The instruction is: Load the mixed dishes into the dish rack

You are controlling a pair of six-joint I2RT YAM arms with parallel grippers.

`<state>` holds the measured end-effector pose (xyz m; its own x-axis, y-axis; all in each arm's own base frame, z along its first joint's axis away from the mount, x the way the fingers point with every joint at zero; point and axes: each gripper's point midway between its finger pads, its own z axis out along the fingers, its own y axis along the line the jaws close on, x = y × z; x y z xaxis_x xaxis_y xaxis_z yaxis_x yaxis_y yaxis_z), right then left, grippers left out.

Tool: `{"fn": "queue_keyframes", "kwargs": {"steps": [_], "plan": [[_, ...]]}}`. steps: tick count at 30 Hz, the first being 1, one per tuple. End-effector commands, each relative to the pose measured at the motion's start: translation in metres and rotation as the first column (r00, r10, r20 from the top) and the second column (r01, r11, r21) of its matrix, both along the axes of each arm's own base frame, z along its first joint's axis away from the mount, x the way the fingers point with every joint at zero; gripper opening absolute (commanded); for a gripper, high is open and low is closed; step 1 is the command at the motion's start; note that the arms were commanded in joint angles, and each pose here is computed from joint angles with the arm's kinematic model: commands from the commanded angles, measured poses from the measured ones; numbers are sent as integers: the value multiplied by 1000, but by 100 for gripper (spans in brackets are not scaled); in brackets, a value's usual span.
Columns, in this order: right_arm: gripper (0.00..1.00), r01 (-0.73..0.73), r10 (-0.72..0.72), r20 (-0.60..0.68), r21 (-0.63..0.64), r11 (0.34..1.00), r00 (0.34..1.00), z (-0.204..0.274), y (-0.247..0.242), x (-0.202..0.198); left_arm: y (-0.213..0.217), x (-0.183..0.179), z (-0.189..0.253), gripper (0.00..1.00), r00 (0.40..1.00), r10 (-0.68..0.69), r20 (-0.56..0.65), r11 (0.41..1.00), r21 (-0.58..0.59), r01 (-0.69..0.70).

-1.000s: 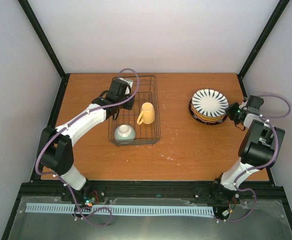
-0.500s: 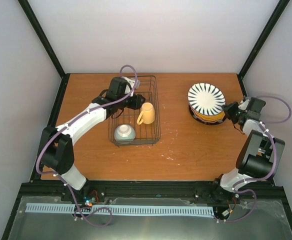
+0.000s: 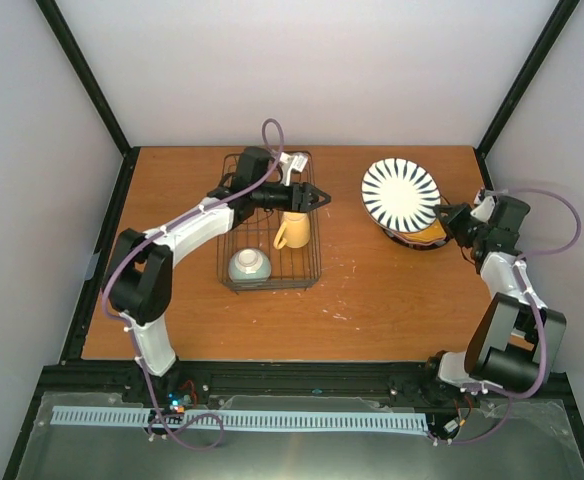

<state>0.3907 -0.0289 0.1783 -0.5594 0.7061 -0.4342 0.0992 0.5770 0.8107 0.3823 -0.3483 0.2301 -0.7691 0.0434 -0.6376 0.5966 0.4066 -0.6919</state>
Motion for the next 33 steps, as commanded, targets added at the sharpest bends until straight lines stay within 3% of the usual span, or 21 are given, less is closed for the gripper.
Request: {"fn": "queue_keyframes", "kwargs": {"steps": [1, 18, 22, 25, 29, 33], "plan": [[3, -86, 85, 151, 0, 996, 985, 47, 21, -4, -33, -13, 28, 62, 991, -130, -11, 984, -125, 127], [3, -259, 257, 177, -10, 966, 950, 60, 96, -11, -73, -8, 35, 60, 982, -186, -18, 966, -184, 180], [3, -310, 308, 188, -18, 950, 933, 66, 122, -11, -80, -6, 30, 40, 980, -195, -30, 965, -186, 187], [3, -340, 338, 187, -23, 940, 922, 66, 136, -11, -83, -7, 27, 4, 978, -205, -38, 963, -187, 195], [5, -344, 346, 174, -44, 938, 922, 63, 141, -8, -78, -8, 28, 1, 983, -179, -39, 974, -150, 172], [38, -300, 315, 143, -117, 947, 938, 60, 131, -6, -58, -1, 49, 1, 995, -81, 65, 997, -13, 82]]}}
